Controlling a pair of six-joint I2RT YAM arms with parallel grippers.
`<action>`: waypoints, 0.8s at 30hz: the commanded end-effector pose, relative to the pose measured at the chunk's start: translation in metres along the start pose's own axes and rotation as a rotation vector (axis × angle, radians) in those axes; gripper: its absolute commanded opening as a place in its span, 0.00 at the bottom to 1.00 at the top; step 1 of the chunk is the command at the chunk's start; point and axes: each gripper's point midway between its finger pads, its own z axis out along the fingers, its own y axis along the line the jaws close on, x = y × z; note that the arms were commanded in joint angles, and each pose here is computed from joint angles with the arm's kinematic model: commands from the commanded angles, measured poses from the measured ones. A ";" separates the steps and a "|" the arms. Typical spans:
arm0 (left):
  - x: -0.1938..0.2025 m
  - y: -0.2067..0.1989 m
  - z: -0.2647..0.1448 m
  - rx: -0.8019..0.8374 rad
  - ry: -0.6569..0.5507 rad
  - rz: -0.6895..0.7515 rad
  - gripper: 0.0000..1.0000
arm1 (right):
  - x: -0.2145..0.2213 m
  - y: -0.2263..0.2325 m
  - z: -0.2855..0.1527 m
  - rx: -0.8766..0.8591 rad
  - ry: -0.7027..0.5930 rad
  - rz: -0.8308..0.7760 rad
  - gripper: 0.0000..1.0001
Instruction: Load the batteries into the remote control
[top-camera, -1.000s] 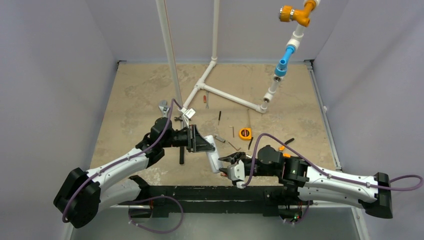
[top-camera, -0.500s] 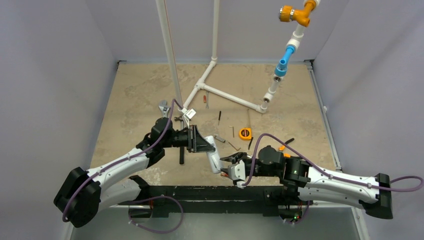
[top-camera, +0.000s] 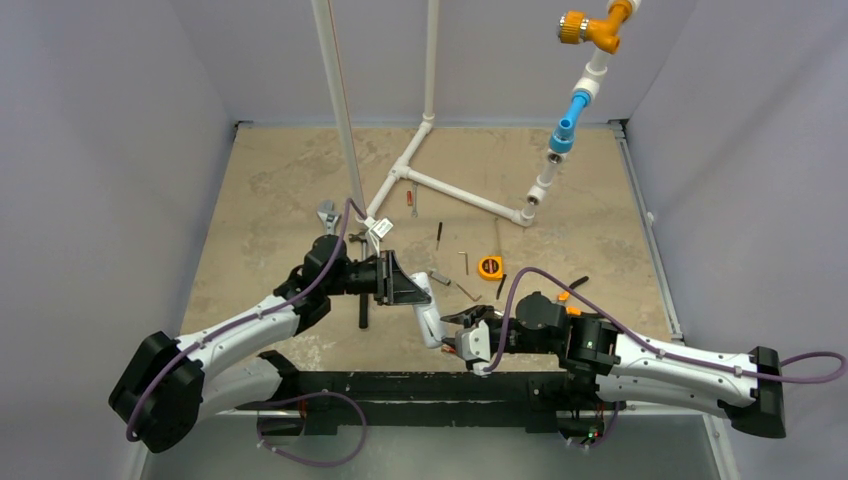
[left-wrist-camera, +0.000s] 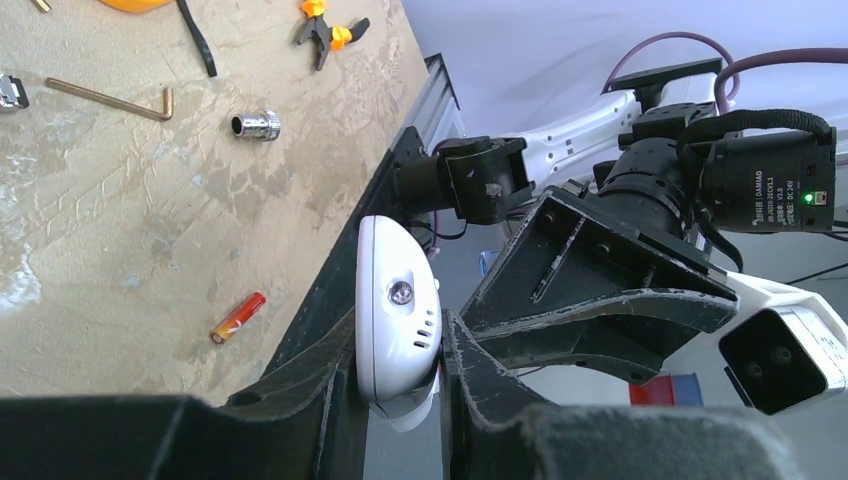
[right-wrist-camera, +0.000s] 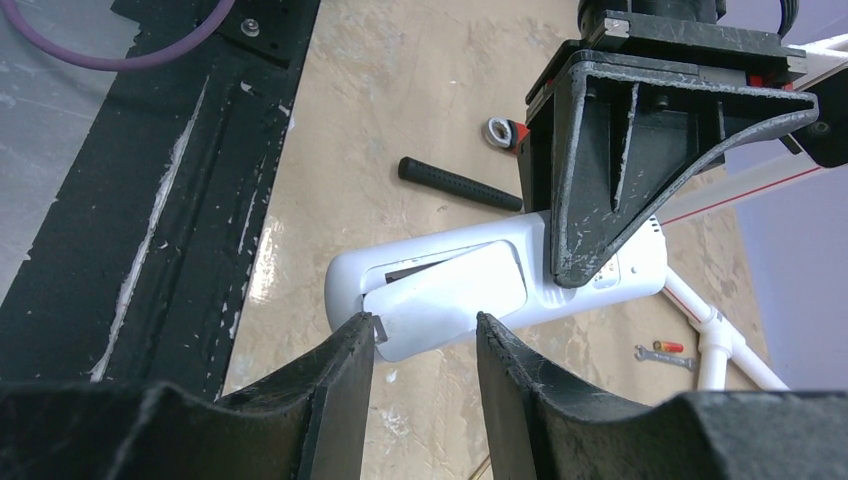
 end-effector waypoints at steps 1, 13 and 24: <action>0.002 -0.021 0.001 0.081 0.032 0.028 0.00 | 0.001 -0.011 -0.002 0.059 0.006 0.006 0.40; 0.004 -0.018 0.002 0.077 0.036 0.017 0.00 | 0.002 -0.007 -0.001 0.043 0.006 0.015 0.44; 0.004 -0.017 0.002 0.077 0.039 0.016 0.00 | 0.001 -0.002 0.000 0.009 0.003 0.020 0.49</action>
